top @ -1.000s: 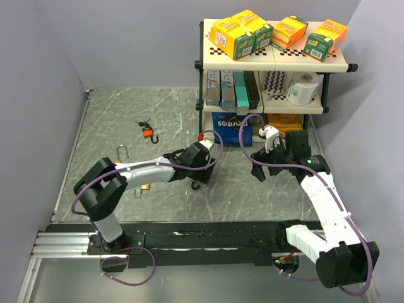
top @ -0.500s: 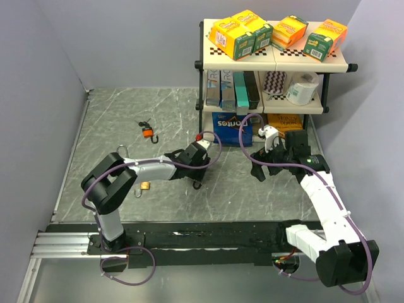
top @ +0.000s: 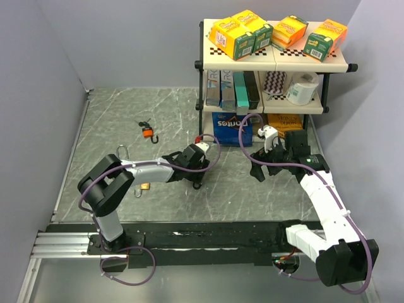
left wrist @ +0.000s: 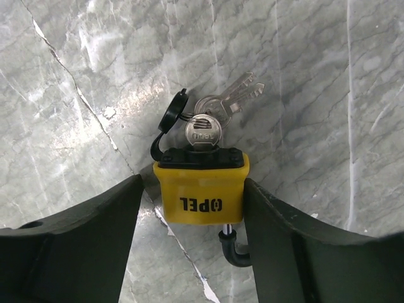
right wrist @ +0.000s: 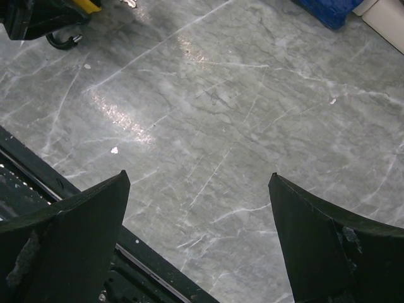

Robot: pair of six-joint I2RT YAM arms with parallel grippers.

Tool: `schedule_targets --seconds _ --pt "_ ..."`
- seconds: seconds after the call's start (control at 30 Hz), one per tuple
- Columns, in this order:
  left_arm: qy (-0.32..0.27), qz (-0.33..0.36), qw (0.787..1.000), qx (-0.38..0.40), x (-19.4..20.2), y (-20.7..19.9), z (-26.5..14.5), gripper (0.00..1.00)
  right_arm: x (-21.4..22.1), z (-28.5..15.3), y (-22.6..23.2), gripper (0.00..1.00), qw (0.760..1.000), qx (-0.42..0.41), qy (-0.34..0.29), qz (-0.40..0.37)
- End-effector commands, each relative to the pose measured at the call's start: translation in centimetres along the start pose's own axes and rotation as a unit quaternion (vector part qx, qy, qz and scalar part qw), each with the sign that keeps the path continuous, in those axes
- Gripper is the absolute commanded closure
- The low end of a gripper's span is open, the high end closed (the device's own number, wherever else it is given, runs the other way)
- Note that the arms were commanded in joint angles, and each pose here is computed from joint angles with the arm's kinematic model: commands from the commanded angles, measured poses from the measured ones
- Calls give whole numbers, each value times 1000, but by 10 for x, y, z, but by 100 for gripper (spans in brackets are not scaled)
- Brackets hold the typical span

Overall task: Lock with the key
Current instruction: Pick up the lock from the center of the board.

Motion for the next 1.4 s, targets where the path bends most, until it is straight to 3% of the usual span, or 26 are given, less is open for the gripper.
schedule_targets --seconds 0.0,0.2,0.23,0.4,0.53,0.67,0.8,0.83,0.97,1.1,1.27,1.37 --pt "-7 10 1000 -1 1 2 -4 33 -11 -4 -4 0 1000 2 -25 -18" --pt "-8 21 1000 6 -7 1 -17 42 -16 -5 -10 0 999 32 -37 -14" --pt "-8 31 999 28 -12 -3 -26 50 -17 -6 -10 0 998 35 -42 -19" --pt "-6 60 993 104 -26 -15 -59 74 -21 -8 -8 0 996 38 -72 -31" --pt "-8 82 984 159 -38 -17 -93 86 -27 -20 0 0 989 31 -117 -82" --pt "4 110 958 264 -51 -21 -136 85 -35 -36 17 0 972 -2 -180 -150" --pt "52 151 908 388 -45 -25 -178 80 -39 -48 32 0 944 -32 -233 -230" --pt "61 157 886 431 -45 -30 -191 80 -41 -52 35 0 938 -38 -245 -244" --pt "112 156 848 493 -36 -35 -212 81 -58 -60 48 0 911 -78 -288 -284" --pt "132 144 833 518 -33 -37 -219 82 -75 -60 61 0 889 -89 -308 -328" --pt "143 142 821 534 -35 -40 -222 82 -89 -57 104 0 834 -145 -336 -413" --pt "163 148 817 534 -37 -40 -219 82 -98 -52 118 1 816 -157 -348 -434"
Point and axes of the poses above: each gripper's point midway between its finger pads, its own z axis out along the fingers, its own y axis along the line the jaws close on, x = y × z, the point moved 8 cm from there along -z, back along the fingers, and after that the axes turned 13 degrees about -z, right-handed, at the moved point
